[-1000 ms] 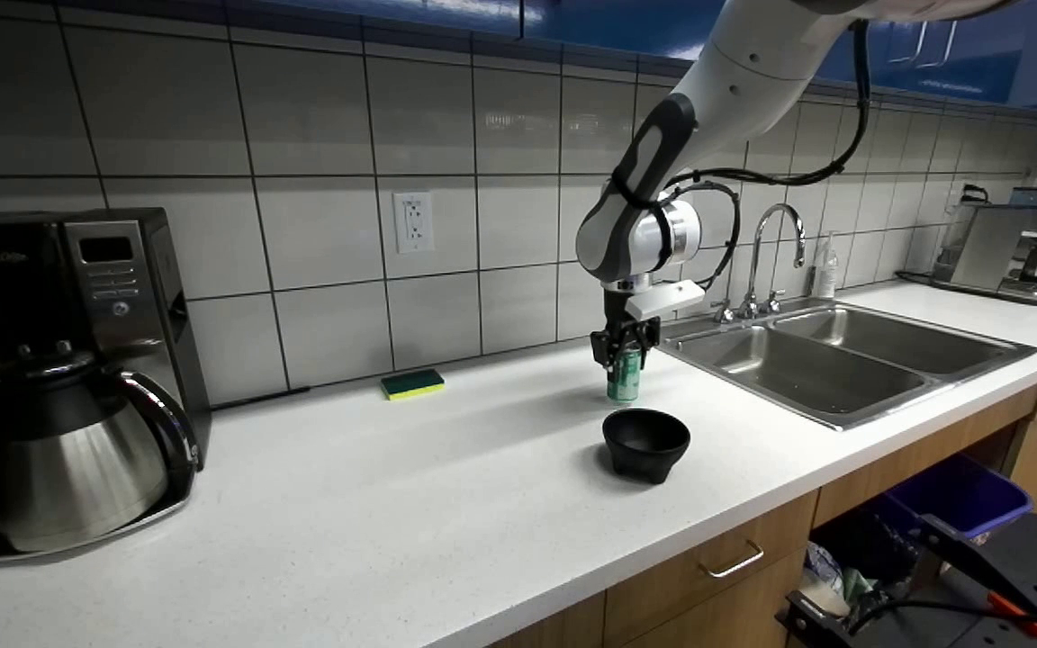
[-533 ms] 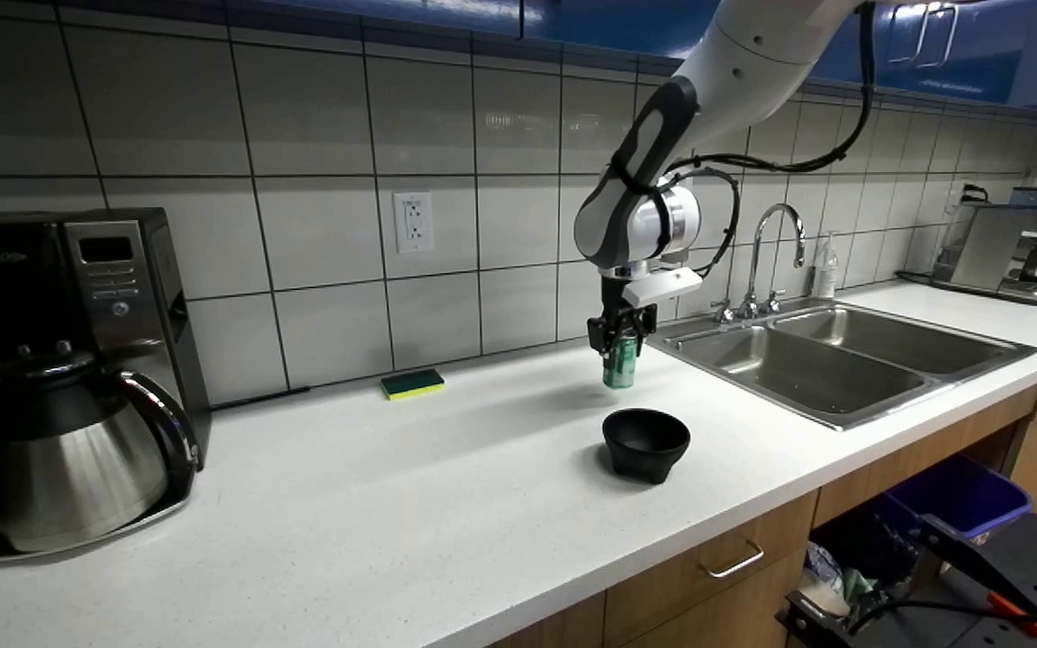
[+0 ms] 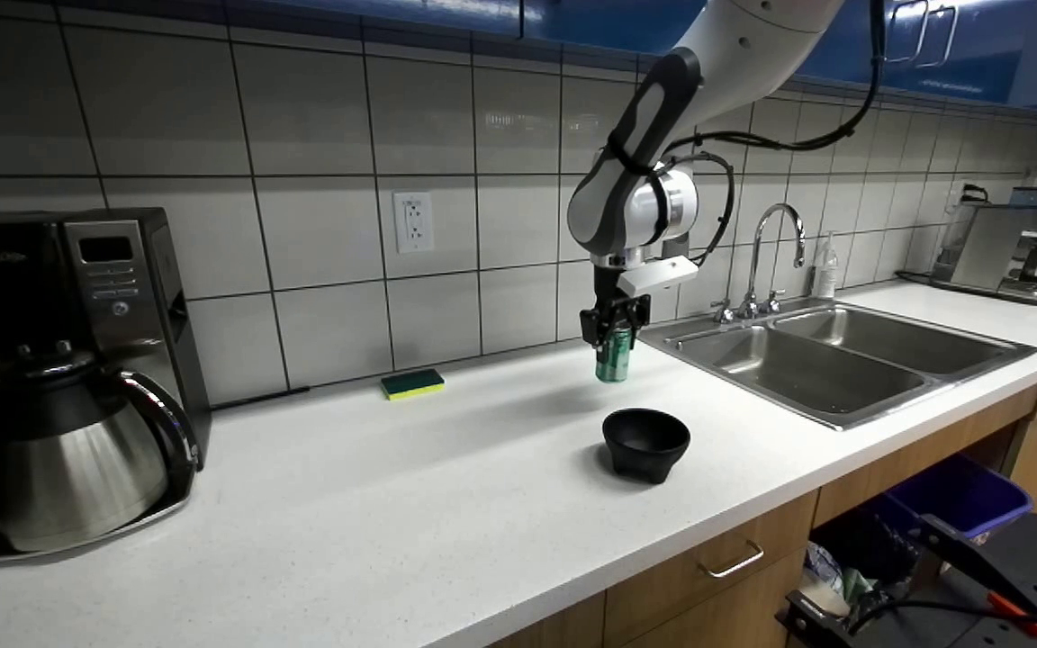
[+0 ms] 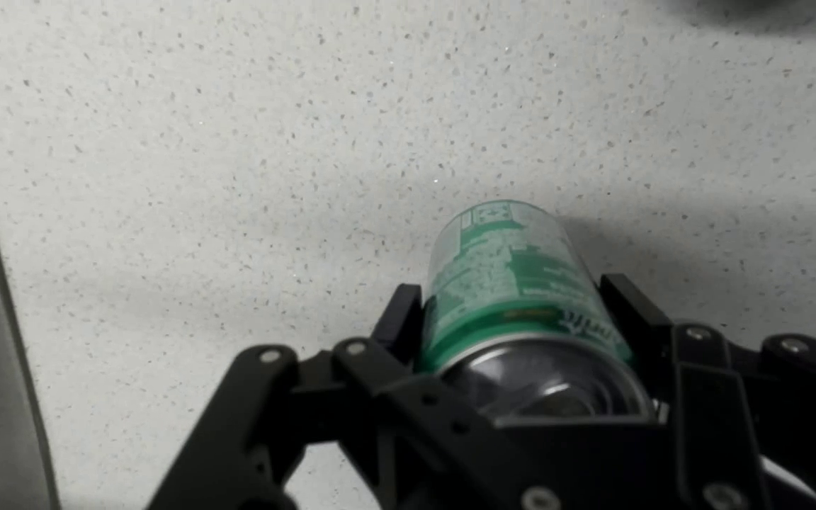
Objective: Put the green can in the black bowl
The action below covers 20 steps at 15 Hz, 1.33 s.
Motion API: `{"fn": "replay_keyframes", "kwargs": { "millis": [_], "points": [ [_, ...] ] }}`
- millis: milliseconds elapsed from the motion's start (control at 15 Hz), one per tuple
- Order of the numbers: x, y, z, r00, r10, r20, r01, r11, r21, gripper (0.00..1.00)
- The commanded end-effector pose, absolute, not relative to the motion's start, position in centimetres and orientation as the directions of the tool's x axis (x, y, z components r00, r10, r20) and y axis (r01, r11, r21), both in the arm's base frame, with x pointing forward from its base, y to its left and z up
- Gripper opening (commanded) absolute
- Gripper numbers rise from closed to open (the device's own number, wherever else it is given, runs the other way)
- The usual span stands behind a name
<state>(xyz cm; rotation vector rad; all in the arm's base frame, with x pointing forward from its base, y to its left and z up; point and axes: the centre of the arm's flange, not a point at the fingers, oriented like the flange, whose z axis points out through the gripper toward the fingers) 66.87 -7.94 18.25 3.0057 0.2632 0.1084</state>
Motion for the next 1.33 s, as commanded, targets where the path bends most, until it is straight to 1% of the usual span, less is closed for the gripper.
{"fn": "replay_keyframes", "kwargs": {
  "millis": [0, 800, 1267],
  "points": [
    [63.7, -6.7, 21.0, 0.976, 0.210, 0.050, 0.202, -0.970, 0.132, 0.42],
    [56.8, -5.2, 23.8, 0.962, 0.269, 0.054, 0.259, -0.955, 0.147, 0.42],
    [53.0, -3.5, 23.9, 0.944, 0.320, 0.079, 0.306, -0.939, 0.155, 0.42]
  ]
}}
